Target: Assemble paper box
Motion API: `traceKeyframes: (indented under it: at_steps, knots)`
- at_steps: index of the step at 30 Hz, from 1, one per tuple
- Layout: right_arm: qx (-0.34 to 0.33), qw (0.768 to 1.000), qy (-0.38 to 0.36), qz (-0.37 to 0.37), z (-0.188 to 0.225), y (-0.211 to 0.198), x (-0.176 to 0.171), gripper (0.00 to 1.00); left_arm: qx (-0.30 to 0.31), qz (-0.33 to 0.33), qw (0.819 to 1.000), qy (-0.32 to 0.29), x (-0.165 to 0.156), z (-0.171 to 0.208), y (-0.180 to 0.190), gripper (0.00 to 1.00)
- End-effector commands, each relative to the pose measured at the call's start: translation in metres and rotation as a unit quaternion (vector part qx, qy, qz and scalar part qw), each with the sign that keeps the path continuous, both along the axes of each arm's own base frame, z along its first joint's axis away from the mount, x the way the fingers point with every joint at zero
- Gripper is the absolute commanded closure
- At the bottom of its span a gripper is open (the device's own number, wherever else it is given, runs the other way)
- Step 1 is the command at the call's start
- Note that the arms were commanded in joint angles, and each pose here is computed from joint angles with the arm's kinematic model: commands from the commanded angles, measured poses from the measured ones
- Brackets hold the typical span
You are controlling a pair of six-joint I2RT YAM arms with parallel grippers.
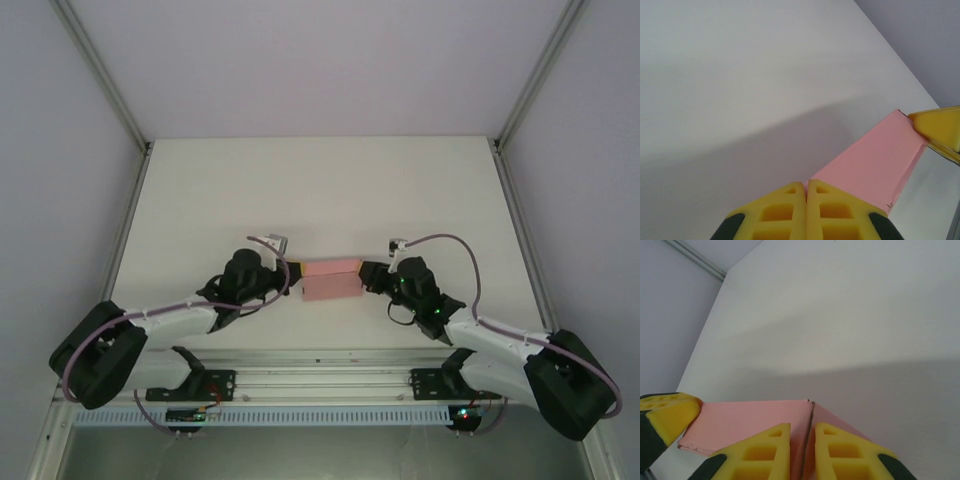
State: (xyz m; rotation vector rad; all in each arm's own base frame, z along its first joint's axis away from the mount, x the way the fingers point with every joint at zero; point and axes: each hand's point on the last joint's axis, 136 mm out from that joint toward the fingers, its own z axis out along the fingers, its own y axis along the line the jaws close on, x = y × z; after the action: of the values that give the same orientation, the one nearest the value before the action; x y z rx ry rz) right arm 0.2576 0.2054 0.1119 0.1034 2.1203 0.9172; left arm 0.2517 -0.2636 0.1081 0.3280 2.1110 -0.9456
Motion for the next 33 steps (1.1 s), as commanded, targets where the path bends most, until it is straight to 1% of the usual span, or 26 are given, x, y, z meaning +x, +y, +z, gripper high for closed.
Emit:
traceKeyframes:
  at_steps: [1, 2, 3, 4, 6, 8, 9, 10, 11, 12, 13, 14, 16, 17, 18, 19, 21, 23, 24, 26, 27, 28, 29, 30, 31, 33]
  knots:
    - [-0.109, 0.989, 0.098, -0.007, -0.069, -0.034, -0.032, 0.77, 0.124, -0.038, 0.987, 0.098, -0.040, -0.076, 0.018, 1.00]
    - [-0.106, 0.990, 0.093, -0.008, -0.063, -0.033, -0.032, 0.75, 0.123, -0.038, 0.987, 0.095, -0.038, -0.071, 0.015, 0.98]
    - [-0.104, 0.990, 0.090, -0.010, -0.058, -0.033, -0.031, 0.71, 0.122, -0.036, 0.988, 0.091, -0.035, -0.066, 0.013, 0.87]
    - [-0.101, 0.991, 0.084, -0.011, -0.051, -0.033, -0.029, 0.68, 0.121, -0.032, 0.988, 0.088, -0.031, -0.060, 0.011, 0.80]
    - [-0.093, 0.993, 0.076, -0.011, -0.037, -0.031, -0.027, 0.64, 0.121, -0.027, 0.989, 0.077, -0.022, -0.043, 0.007, 0.60]
    - [-0.091, 0.993, 0.069, -0.010, -0.024, -0.030, -0.025, 0.58, 0.123, -0.027, 0.990, 0.060, -0.015, -0.024, 0.002, 0.58]
    - [-0.094, 0.994, 0.062, -0.005, -0.018, -0.029, -0.024, 0.55, 0.125, -0.029, 0.991, 0.048, -0.011, -0.014, 0.000, 0.51]
    - [-0.099, 0.994, 0.050, 0.000, -0.011, -0.028, -0.021, 0.50, 0.127, -0.029, 0.991, 0.035, -0.006, -0.004, -0.001, 0.51]
    - [-0.101, 0.994, 0.038, 0.005, -0.002, -0.026, -0.018, 0.49, 0.129, -0.023, 0.991, 0.020, -0.001, 0.009, -0.001, 0.49]
    - [-0.099, 0.995, 0.030, 0.006, 0.006, -0.025, -0.016, 0.46, 0.130, -0.011, 0.991, 0.011, 0.005, 0.021, 0.000, 0.39]
    - [-0.105, 0.994, 0.015, 0.014, 0.015, -0.024, -0.012, 0.41, 0.128, -0.002, 0.992, 0.006, 0.011, 0.032, 0.002, 0.26]
    - [-0.105, 0.994, 0.004, 0.018, 0.025, -0.022, -0.008, 0.38, 0.124, 0.007, 0.992, 0.002, 0.016, 0.044, 0.005, 0.21]
    - [-0.108, 0.993, -0.016, 0.034, 0.040, -0.019, -0.002, 0.30, 0.117, 0.034, 0.993, 0.001, 0.025, 0.063, 0.013, 0.00]
    - [-0.111, 0.992, -0.026, 0.044, 0.047, -0.017, 0.002, 0.21, 0.116, 0.052, 0.992, 0.003, 0.030, 0.069, 0.020, 0.00]
    - [-0.115, 0.991, -0.035, 0.057, 0.051, -0.015, 0.005, 0.09, 0.120, 0.076, 0.990, 0.003, 0.035, 0.073, 0.029, 0.01]
    - [-0.121, 0.989, -0.045, 0.075, 0.054, -0.012, 0.007, 0.01, 0.126, 0.104, 0.987, 0.005, 0.040, 0.076, 0.040, 0.00]
    - [-0.143, 0.976, -0.078, 0.143, 0.060, 0.000, 0.007, 0.01, 0.139, 0.174, 0.975, 0.024, 0.051, 0.077, 0.072, 0.00]
    - [-0.170, 0.952, -0.110, 0.229, 0.062, 0.016, 0.002, 0.01, 0.152, 0.236, 0.958, 0.054, 0.057, 0.071, 0.107, 0.01]
    - [-0.191, 0.932, -0.126, 0.282, 0.062, 0.023, -0.003, 0.01, 0.159, 0.263, 0.949, 0.068, 0.060, 0.067, 0.124, 0.00]
    - [-0.237, 0.874, -0.155, 0.395, 0.056, 0.037, -0.019, 0.01, 0.171, 0.310, 0.930, 0.096, 0.060, 0.057, 0.156, 0.01]
    - [-0.264, 0.848, -0.161, 0.431, 0.052, 0.041, -0.024, 0.01, 0.176, 0.328, 0.922, 0.107, 0.059, 0.053, 0.169, 0.00]
    - [-0.293, 0.819, -0.171, 0.462, 0.048, 0.044, -0.025, 0.01, 0.178, 0.342, 0.916, 0.112, 0.058, 0.049, 0.180, 0.00]
    - [-0.311, 0.802, -0.177, 0.479, 0.045, 0.047, -0.023, 0.01, 0.178, 0.350, 0.913, 0.113, 0.056, 0.047, 0.188, 0.00]
    - [-0.319, 0.789, -0.177, 0.495, 0.042, 0.051, -0.022, 0.01, 0.181, 0.363, 0.907, 0.112, 0.054, 0.045, 0.197, 0.00]
    - [-0.332, 0.769, -0.182, 0.516, 0.039, 0.054, -0.021, 0.01, 0.184, 0.378, 0.901, 0.108, 0.052, 0.044, 0.207, 0.00]
    - [-0.348, 0.743, -0.175, 0.544, 0.032, 0.058, -0.018, 0.01, 0.187, 0.402, 0.891, 0.101, 0.047, 0.042, 0.222, 0.00]
